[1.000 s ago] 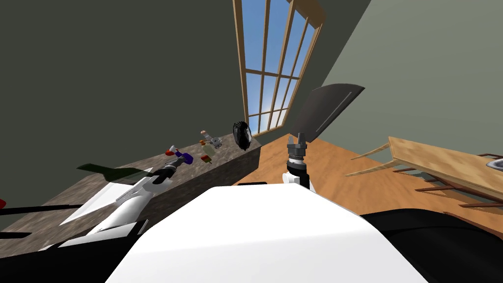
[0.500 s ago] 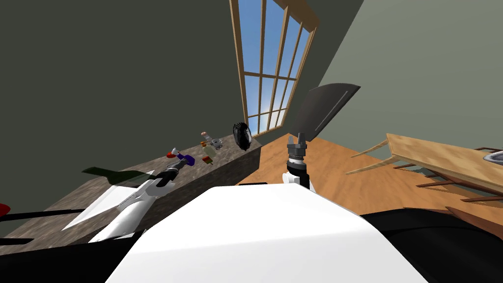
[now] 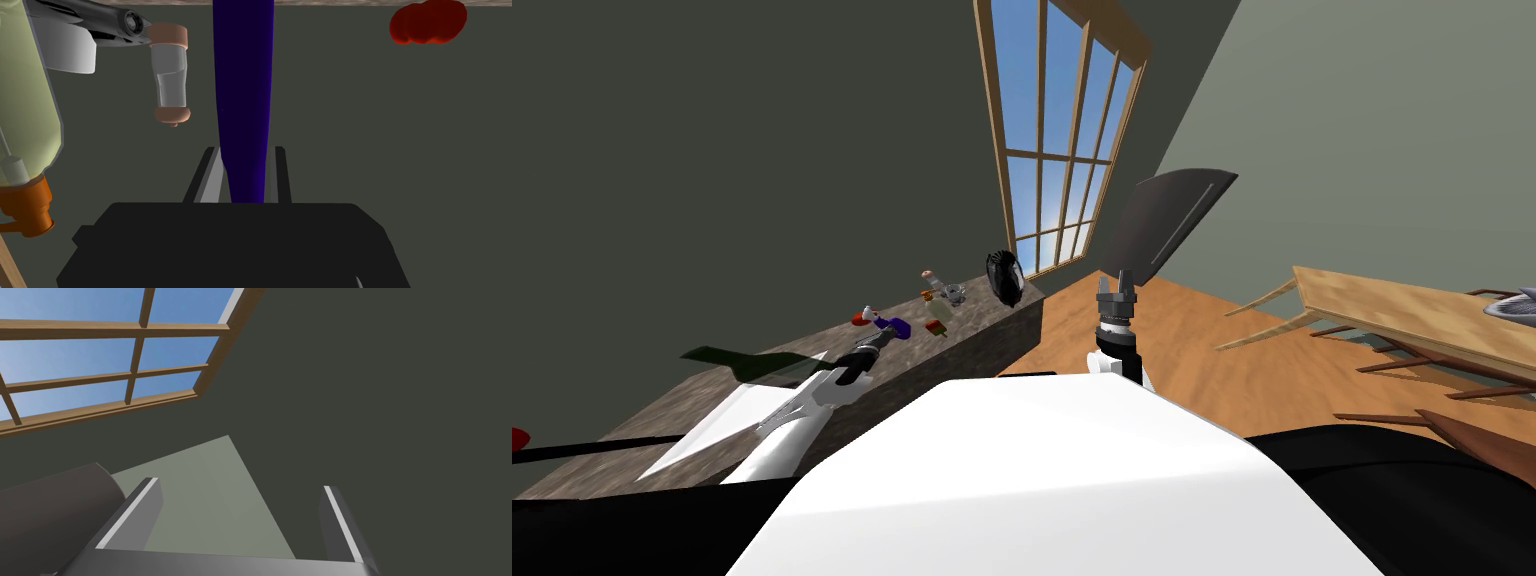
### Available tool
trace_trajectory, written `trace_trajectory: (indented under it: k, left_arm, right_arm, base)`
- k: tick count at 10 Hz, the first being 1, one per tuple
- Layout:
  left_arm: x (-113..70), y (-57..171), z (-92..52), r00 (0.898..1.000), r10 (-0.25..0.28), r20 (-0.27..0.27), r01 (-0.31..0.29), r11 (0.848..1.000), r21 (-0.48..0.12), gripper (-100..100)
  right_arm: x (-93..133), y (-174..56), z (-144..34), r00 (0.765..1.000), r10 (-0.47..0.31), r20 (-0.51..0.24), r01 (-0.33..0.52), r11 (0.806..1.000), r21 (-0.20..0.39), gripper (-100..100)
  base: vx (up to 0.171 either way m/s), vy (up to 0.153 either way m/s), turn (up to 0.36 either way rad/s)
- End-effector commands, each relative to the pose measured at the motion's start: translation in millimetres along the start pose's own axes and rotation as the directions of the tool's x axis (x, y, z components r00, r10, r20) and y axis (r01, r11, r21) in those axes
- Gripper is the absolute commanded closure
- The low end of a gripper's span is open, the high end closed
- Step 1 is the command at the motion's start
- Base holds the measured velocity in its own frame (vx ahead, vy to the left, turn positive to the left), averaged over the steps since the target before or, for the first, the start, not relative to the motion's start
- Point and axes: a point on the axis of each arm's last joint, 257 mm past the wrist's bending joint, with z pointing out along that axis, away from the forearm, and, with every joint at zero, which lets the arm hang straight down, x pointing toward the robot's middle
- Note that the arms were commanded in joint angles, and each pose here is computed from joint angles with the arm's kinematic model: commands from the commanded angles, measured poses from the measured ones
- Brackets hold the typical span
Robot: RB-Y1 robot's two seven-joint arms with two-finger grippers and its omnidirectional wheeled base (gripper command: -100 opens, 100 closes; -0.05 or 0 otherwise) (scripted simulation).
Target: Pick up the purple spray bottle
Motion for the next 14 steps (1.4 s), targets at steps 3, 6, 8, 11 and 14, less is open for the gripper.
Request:
trace_trajectory:
  k: [3,6,8,11,14]
  left_arm:
    - [10.0,2,-17.5,1.000,-0.007,-0.013,0.006,0.999,-0.035,100]
    - [-9.9,-23,-17.1,1.000,-0.001,0.025,0.001,1.000,0.017,100]
    - [3.1,-12,-33.9,1.000,-0.005,0.007,0.005,1.000,-0.029,100]
    - [5.5,-9,-50.8,1.000,-0.007,0.008,0.007,0.998,-0.060,100]
    - [3.4,-7,-65.0,1.000,-0.013,0.018,0.014,0.996,-0.089,100]
  right_arm:
    - [0,0,0.0,1.000,0.000,0.000,0.000,1.000,0.000,0]
    - [0,0,0.0,1.000,0.000,0.000,0.000,1.000,0.000,0]
    - [0,0,0.0,1.000,0.000,0.000,0.000,1.000,0.000,0]
    - [0,0,0.0,1.000,0.000,0.000,0.000,1.000,0.000,0]
    - [0,0,0.0,1.000,0.000,0.000,0.000,1.000,0.000,0]
  base:
    - [-0.004,0.027,-0.016]
    - [-0.001,0.036,-0.006]
    - [0.001,0.046,-0.066]
    - [-0.002,0.051,-0.038]
    - [-0.005,0.025,-0.018]
